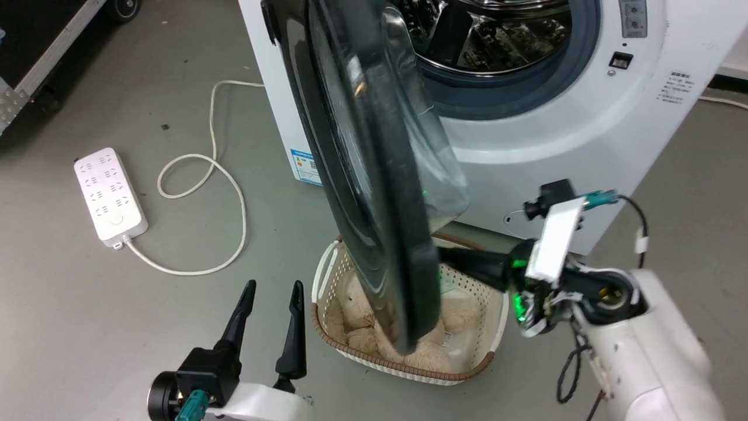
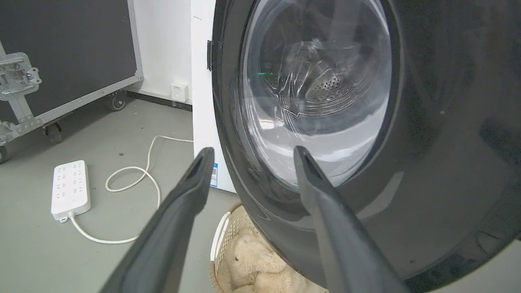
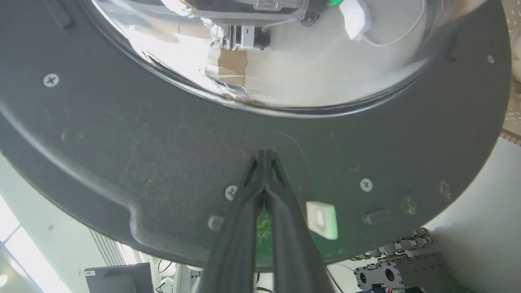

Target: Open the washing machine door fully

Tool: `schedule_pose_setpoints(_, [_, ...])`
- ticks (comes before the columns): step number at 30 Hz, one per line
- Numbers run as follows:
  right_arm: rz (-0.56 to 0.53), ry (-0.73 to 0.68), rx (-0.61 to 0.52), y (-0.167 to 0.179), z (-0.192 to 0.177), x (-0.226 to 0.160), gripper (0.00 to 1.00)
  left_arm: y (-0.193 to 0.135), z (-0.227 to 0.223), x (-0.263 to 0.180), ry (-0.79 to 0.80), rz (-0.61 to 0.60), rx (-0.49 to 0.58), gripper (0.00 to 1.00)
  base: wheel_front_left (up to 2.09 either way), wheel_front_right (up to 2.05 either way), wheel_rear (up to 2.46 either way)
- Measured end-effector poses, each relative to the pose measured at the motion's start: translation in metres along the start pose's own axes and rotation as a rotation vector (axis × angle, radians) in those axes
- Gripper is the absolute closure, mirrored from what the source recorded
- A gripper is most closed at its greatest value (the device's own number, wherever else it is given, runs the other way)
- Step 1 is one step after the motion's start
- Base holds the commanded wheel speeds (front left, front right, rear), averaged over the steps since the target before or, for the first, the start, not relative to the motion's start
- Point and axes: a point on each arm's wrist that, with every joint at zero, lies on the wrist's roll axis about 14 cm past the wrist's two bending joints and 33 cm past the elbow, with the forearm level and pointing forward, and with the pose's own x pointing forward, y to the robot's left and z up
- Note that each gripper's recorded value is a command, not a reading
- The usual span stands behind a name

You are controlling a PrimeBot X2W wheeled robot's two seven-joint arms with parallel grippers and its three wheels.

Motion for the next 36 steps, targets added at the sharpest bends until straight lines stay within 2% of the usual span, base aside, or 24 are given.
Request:
schedule_pose_setpoints(10, [0.01, 0.002, -0.012, 0.003, -0.017, 0.015, 1.0, -0.008, -0.01, -0.005, 0.033, -0.041, -0.02, 0.0, 0.0, 0.0, 0.0])
schedule_pose_setpoints(11, [0.006, -0.025, -0.018, 0.003, -0.013, 0.013, 0.56, -0.009, -0.011, -0.005, 0.035, -0.043, -0.022, 0.0, 0.0, 0.0, 0.0])
schedule_pose_setpoints(12, [0.001, -0.057, -0.027, 0.003, -0.007, 0.011, 0.0, -0.01, -0.011, -0.005, 0.037, -0.048, -0.022, 0.0, 0.0, 0.0, 0.0])
schedule_pose_setpoints(17, [-0.054, -0.282, -0.17, 0.008, 0.031, -0.024, 0.0, -0.015, -0.01, -0.003, 0.03, -0.071, -0.028, 0.0, 0.0, 0.0, 0.0])
schedule_pose_setpoints(21, [-0.12, -0.574, -0.402, 0.027, 0.07, -0.08, 0.0, -0.018, -0.01, -0.002, 0.029, -0.091, -0.035, 0.0, 0.0, 0.0, 0.0])
schedule_pose_setpoints(23, [-0.202, -0.697, -0.58, 0.031, 0.079, -0.109, 0.0, -0.018, -0.007, 0.0, 0.02, -0.09, -0.045, 0.0, 0.0, 0.0, 0.0])
schedule_pose_setpoints(25, [-0.271, -0.805, -0.711, 0.032, 0.081, -0.138, 0.0, -0.018, -0.004, 0.002, 0.007, -0.093, -0.05, 0.0, 0.0, 0.0, 0.0])
schedule_pose_setpoints(30, [-0.463, -0.968, -1.029, 0.028, 0.07, -0.199, 0.0, -0.023, 0.003, 0.006, -0.015, -0.117, -0.055, 0.0, 0.0, 0.0, 0.0])
schedule_pose_setpoints(33, [-0.567, -1.016, -1.177, 0.026, 0.058, -0.225, 0.0, -0.025, 0.005, 0.007, -0.02, -0.131, -0.057, 0.0, 0.0, 0.0, 0.0])
schedule_pose_setpoints(36, [-0.653, -1.077, -1.243, 0.024, 0.046, -0.247, 0.0, -0.027, 0.004, 0.007, -0.017, -0.142, -0.058, 0.0, 0.0, 0.0, 0.0])
